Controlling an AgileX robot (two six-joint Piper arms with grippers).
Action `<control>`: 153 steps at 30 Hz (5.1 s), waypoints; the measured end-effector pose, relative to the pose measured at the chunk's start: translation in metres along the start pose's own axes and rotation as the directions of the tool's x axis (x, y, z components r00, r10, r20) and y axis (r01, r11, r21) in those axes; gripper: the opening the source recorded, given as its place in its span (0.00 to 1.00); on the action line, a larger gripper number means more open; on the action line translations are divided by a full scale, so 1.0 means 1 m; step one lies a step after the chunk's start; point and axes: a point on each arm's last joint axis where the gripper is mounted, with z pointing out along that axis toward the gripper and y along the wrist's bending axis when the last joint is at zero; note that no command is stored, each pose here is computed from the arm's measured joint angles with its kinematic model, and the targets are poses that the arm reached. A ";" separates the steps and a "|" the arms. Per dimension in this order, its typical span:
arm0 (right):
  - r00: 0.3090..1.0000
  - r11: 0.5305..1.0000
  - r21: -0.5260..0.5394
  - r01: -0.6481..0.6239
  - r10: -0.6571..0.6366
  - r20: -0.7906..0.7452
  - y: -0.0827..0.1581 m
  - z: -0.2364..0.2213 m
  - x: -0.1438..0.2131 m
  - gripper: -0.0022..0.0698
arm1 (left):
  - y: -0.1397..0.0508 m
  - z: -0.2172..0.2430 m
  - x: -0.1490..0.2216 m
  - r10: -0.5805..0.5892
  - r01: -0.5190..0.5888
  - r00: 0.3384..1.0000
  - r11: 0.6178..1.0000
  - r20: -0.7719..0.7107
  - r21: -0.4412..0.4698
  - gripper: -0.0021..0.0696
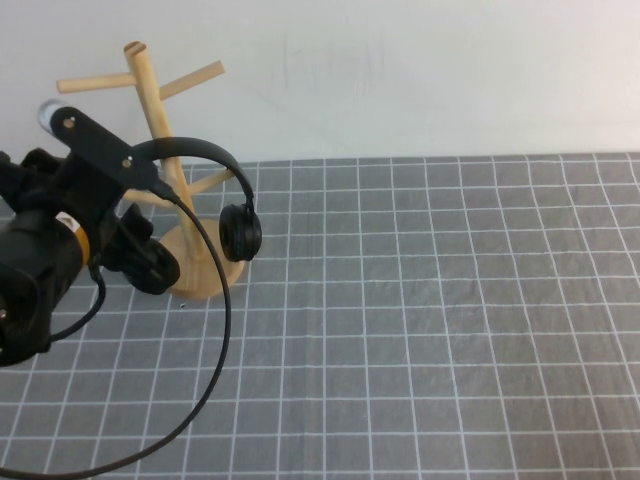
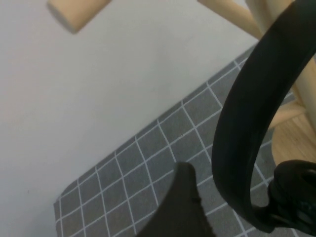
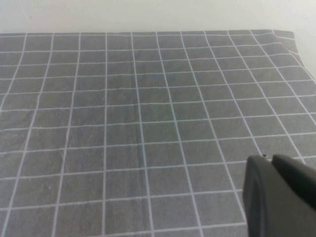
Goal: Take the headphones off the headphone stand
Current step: Pick up the headphones from the headphone stand, then place the headphones on the table
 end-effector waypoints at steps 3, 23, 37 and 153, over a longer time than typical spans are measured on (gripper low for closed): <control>1.000 1.000 0.000 0.000 0.000 0.000 0.000 0.000 0.000 0.02 | -0.003 0.005 0.002 0.008 -0.008 1.000 1.000 -0.013 0.002 0.79; 1.000 1.000 0.000 0.000 0.000 0.000 0.000 0.000 0.000 0.02 | -0.016 0.032 0.014 -0.071 0.068 0.991 0.997 -0.113 -0.026 0.35; 1.000 1.000 0.000 0.000 0.000 0.000 0.000 0.000 0.000 0.02 | -0.013 0.032 0.015 -0.080 0.073 0.989 0.996 -0.123 -0.060 0.03; 1.000 1.000 0.000 0.000 0.000 0.000 0.000 0.000 0.000 0.02 | -0.061 -0.048 -0.027 -0.125 0.252 0.925 0.910 -0.359 0.331 0.12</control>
